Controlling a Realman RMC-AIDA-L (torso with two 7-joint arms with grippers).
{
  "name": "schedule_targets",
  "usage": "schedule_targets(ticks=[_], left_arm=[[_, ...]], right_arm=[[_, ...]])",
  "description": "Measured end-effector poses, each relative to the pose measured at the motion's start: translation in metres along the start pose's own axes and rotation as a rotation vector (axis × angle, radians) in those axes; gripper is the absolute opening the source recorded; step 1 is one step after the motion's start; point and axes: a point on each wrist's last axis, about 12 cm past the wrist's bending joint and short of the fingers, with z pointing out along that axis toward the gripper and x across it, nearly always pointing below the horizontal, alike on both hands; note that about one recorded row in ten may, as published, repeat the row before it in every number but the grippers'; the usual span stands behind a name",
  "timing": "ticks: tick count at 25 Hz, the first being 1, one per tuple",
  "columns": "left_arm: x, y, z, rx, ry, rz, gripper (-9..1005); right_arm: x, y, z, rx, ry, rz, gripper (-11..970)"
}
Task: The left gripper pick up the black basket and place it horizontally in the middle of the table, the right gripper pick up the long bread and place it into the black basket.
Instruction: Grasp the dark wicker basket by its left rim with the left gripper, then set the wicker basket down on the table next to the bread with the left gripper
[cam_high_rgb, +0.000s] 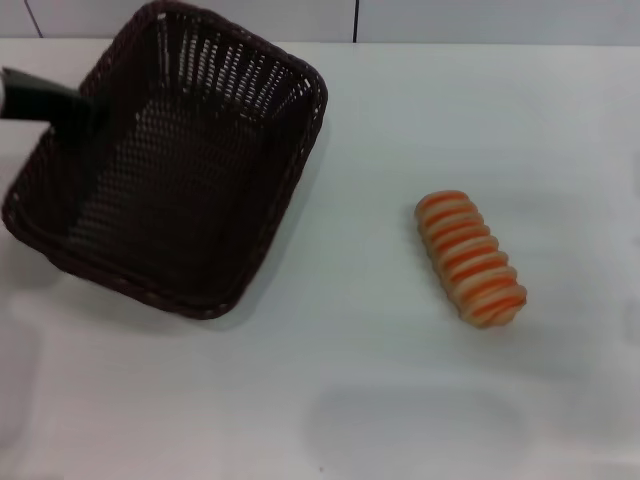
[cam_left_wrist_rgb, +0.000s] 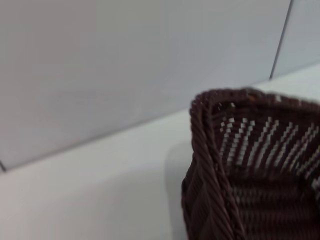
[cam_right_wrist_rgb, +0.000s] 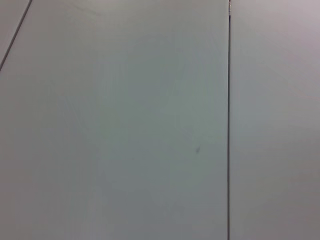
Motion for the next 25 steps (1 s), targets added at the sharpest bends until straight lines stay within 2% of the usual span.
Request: schedule_targets(ticks=[5,10,14,15,16,19,25], left_arm=[[-0.008,0.011,-0.016,0.063,-0.095,0.006,218],[-0.018,0.012,-0.027,0.129,-0.148,0.046,199],[-0.028,0.011,-0.043,0.203,-0.221,0.137,199],[-0.032,0.011,-0.052,0.247,-0.258,0.183,199],[-0.032,0.011,-0.052,0.247,-0.258,0.183,199],[-0.038,0.013,-0.063,0.339,-0.294,0.262,199],[-0.05,0.006,-0.067,0.539,-0.276,0.418,199]], right_arm=[[0.0,-0.002,-0.002,0.01,0.002,-0.001,580],[0.0,-0.003,-0.003,0.013,0.003,0.0,580],[0.0,-0.003,-0.003,0.015,0.004,-0.001,579],[0.0,-0.004,-0.004,0.019,0.006,-0.002,579],[0.0,-0.004,-0.004,0.019,0.006,-0.002,579],[0.0,-0.005,-0.004,0.024,0.007,-0.004,578],[0.001,-0.007,-0.006,0.027,0.012,-0.006,578]])
